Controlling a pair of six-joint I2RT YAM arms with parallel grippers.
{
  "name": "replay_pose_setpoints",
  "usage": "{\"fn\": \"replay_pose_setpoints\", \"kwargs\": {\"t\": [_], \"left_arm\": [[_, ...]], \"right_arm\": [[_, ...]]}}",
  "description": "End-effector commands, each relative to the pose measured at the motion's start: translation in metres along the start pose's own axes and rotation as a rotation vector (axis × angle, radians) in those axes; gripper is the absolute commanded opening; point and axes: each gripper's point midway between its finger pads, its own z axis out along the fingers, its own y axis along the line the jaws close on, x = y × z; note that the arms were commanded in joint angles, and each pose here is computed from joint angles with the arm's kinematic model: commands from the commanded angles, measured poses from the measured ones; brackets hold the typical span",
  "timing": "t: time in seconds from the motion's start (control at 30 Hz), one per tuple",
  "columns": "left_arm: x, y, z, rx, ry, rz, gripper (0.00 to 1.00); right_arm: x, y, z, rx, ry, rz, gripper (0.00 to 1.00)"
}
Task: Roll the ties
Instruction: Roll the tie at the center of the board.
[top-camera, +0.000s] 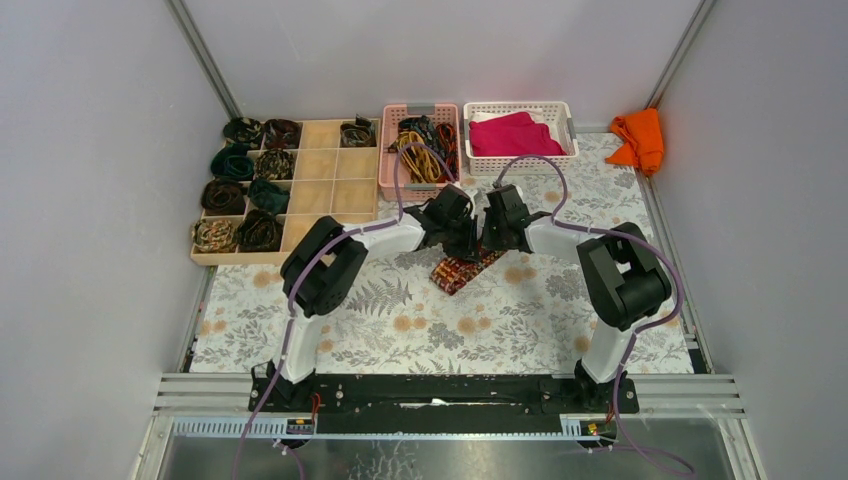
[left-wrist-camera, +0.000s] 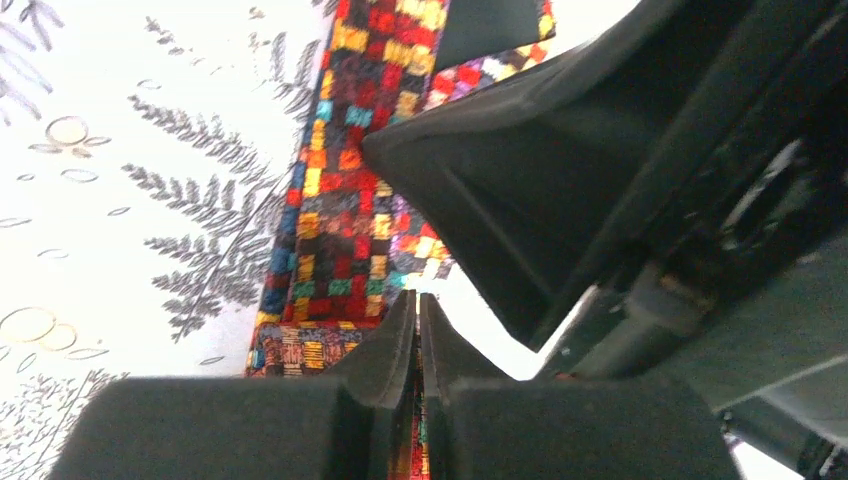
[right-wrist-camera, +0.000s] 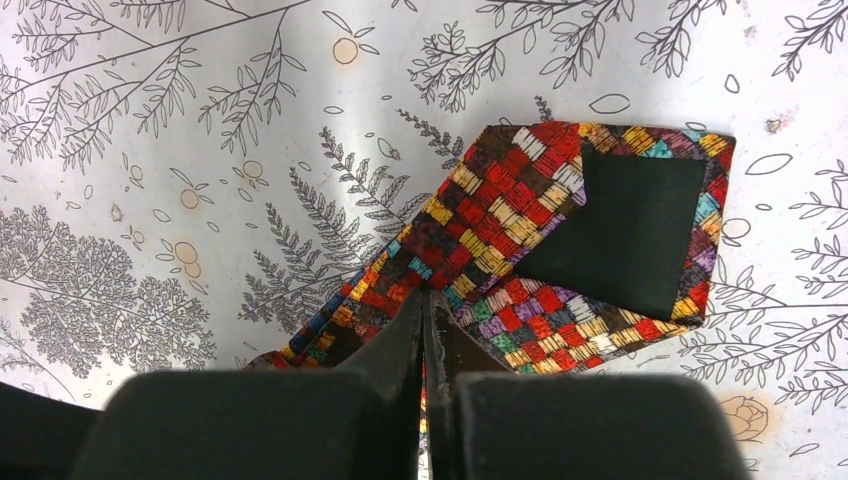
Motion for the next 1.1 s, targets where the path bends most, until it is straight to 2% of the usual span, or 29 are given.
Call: {"fn": "replay_pose_setpoints", "kwargs": {"t": [0.0,0.13,0.53,0.93,1.07], "left_arm": [[0.018,0.023,-0.011,-0.118,0.03,0.034,0.09],[0.035,0.047,-0.016,-0.207,0.053,0.038,0.08],[0.069,0.063,-0.036,-0.241,0.08,0.016,0.07],[0.1,0.047,-0.035,-0.096,0.144,-0.035,0.06],[0.098,0.05,-0.037,-0.113,0.136,-0.025,0.06]], "right_arm": [[0.009,-0.016,0.009,0.048,0.042,0.0,0.0],[0.009,-0.026,0.01,0.07,0.045,0.017,0.0],[0.007,-0.054,0.013,0.136,0.055,0.05,0.0],[0.008,-0.055,0.015,0.132,0.066,0.051,0.0],[0.007,-0.051,0.015,0.118,0.067,0.051,0.0]]}}
